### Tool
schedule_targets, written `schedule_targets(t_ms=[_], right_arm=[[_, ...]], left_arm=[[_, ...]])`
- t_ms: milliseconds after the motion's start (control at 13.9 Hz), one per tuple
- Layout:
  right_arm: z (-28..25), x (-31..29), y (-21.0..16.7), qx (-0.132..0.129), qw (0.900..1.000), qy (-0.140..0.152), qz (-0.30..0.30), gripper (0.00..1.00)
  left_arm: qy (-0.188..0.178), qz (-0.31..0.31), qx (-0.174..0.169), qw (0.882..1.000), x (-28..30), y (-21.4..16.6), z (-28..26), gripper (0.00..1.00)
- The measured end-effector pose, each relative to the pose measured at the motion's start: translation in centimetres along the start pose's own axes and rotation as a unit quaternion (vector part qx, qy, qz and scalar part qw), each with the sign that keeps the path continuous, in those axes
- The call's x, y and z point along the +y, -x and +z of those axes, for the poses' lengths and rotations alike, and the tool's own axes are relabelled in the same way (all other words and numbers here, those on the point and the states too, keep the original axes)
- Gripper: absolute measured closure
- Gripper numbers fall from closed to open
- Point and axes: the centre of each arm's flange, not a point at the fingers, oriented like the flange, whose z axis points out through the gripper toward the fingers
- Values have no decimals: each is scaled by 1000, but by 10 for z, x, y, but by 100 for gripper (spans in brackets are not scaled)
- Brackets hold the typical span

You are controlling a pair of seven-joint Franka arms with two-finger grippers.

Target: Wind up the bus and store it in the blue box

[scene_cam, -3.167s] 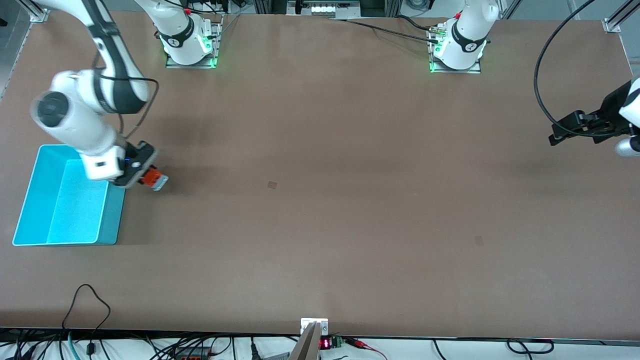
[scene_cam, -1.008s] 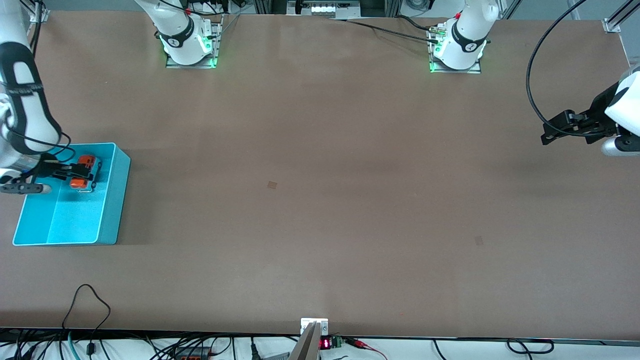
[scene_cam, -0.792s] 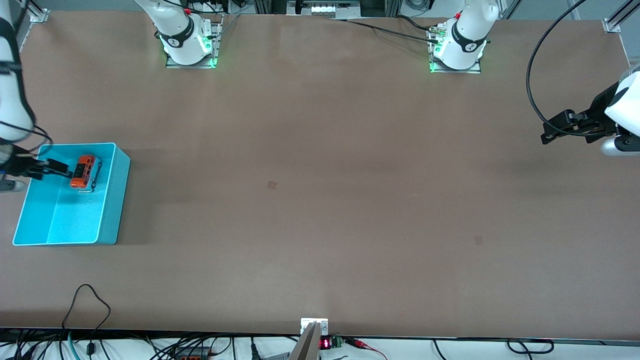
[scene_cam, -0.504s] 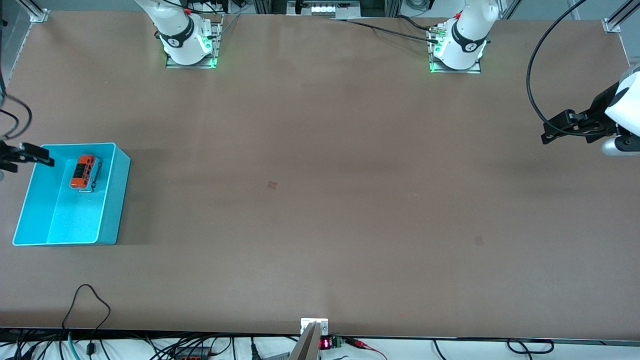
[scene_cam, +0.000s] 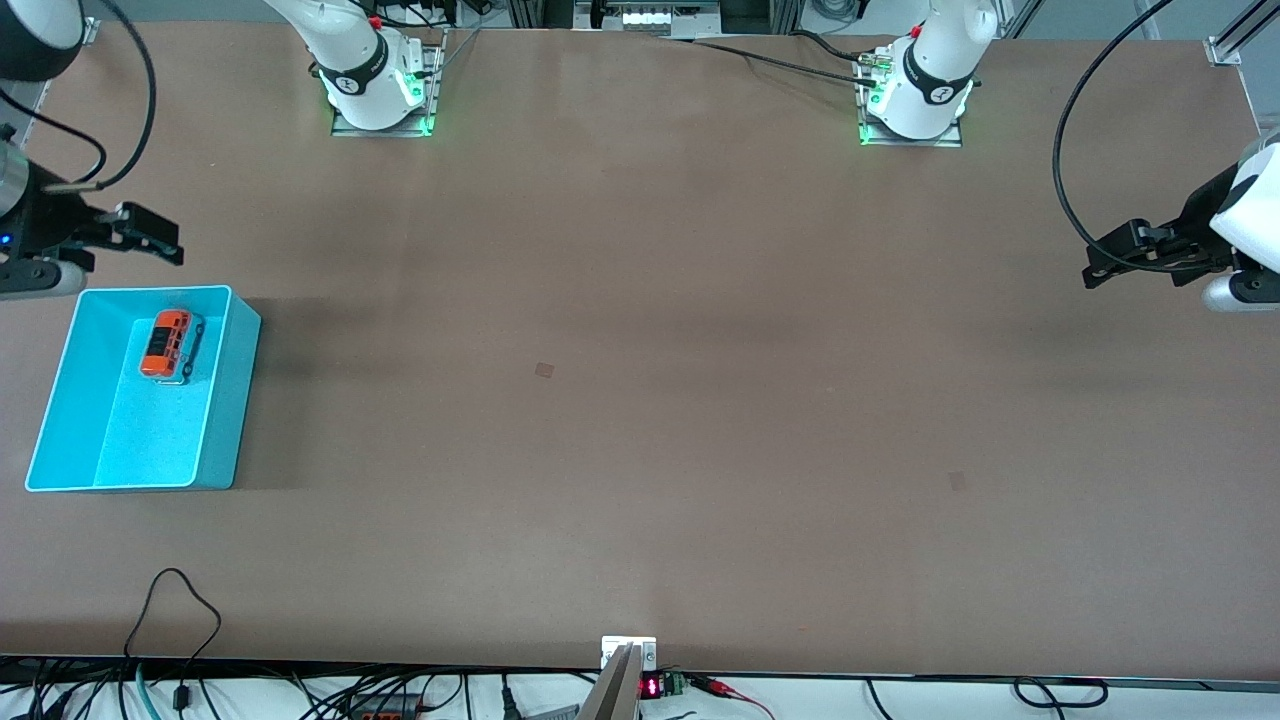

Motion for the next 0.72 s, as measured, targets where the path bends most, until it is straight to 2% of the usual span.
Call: schedule_targets(t_ms=[504, 720], right_arm=[[7, 5, 0, -7, 1000, -8, 7, 0], [7, -6, -1, -3, 998, -47, 34, 0]], left_arm=[[0, 0, 0, 1000, 0, 0, 0, 0], [0, 0, 0, 1000, 0, 0, 0, 0]])
